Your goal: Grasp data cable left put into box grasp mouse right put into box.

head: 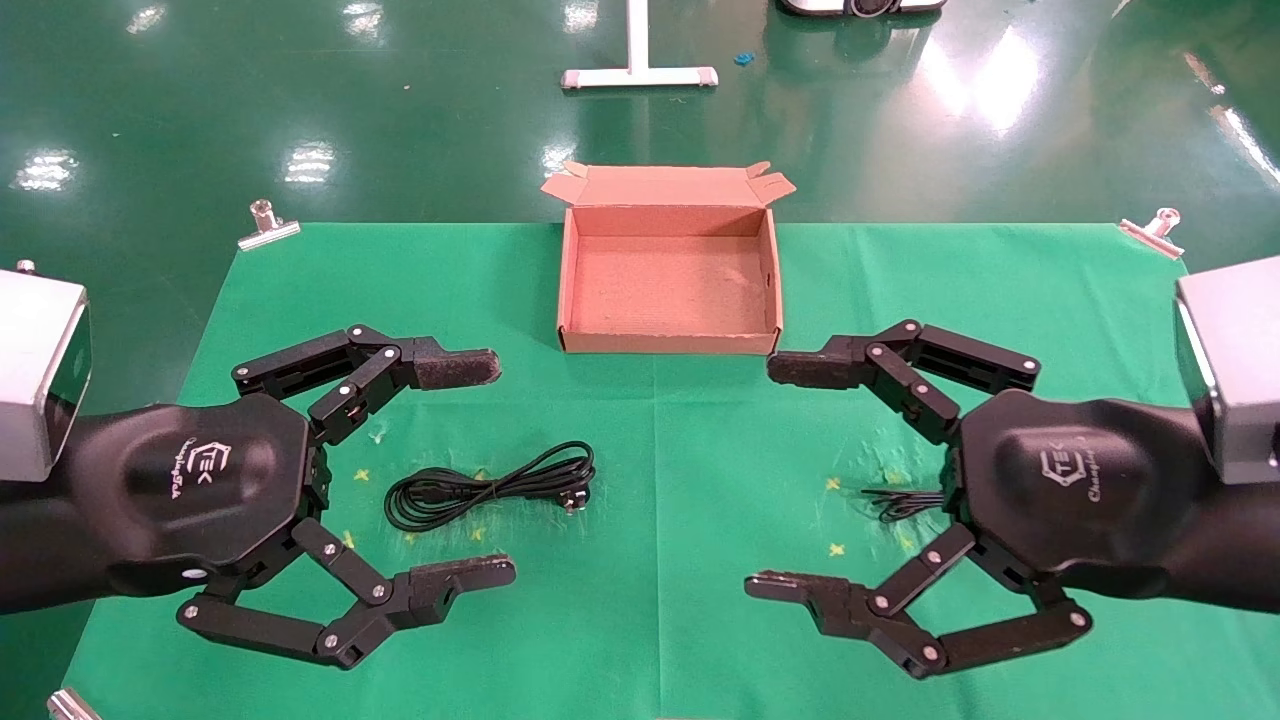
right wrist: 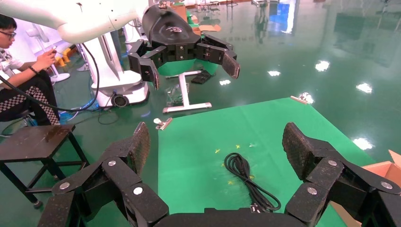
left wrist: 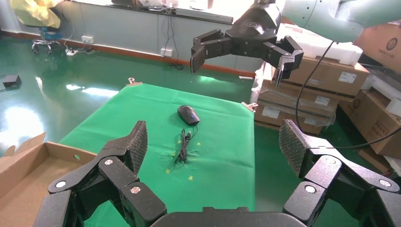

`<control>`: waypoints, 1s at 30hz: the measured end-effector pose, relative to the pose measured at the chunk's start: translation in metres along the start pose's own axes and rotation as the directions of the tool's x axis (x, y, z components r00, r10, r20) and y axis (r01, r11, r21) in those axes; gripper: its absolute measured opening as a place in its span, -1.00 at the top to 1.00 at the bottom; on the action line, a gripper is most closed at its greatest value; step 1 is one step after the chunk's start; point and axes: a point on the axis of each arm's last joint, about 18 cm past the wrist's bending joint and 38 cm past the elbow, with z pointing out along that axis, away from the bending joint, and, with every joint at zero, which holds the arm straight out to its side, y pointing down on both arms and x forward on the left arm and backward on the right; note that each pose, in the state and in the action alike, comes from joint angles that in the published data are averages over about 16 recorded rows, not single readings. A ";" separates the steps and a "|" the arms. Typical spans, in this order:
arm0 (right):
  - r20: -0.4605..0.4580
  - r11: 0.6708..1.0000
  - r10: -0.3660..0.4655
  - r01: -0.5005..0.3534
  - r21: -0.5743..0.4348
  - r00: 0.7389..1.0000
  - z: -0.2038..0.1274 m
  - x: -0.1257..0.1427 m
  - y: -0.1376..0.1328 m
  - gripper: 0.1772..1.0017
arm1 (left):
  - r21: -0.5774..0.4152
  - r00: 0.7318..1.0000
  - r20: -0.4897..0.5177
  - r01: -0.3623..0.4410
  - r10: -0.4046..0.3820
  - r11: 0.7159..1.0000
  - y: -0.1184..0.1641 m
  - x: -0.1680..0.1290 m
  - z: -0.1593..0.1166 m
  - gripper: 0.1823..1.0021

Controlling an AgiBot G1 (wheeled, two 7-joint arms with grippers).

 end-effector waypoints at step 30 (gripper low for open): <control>-0.026 0.997 -0.031 0.029 -0.070 0.999 -0.001 0.003 0.010 -1.00 | -0.116 1.000 0.013 0.025 -0.023 0.993 0.018 -0.002 0.000 -1.00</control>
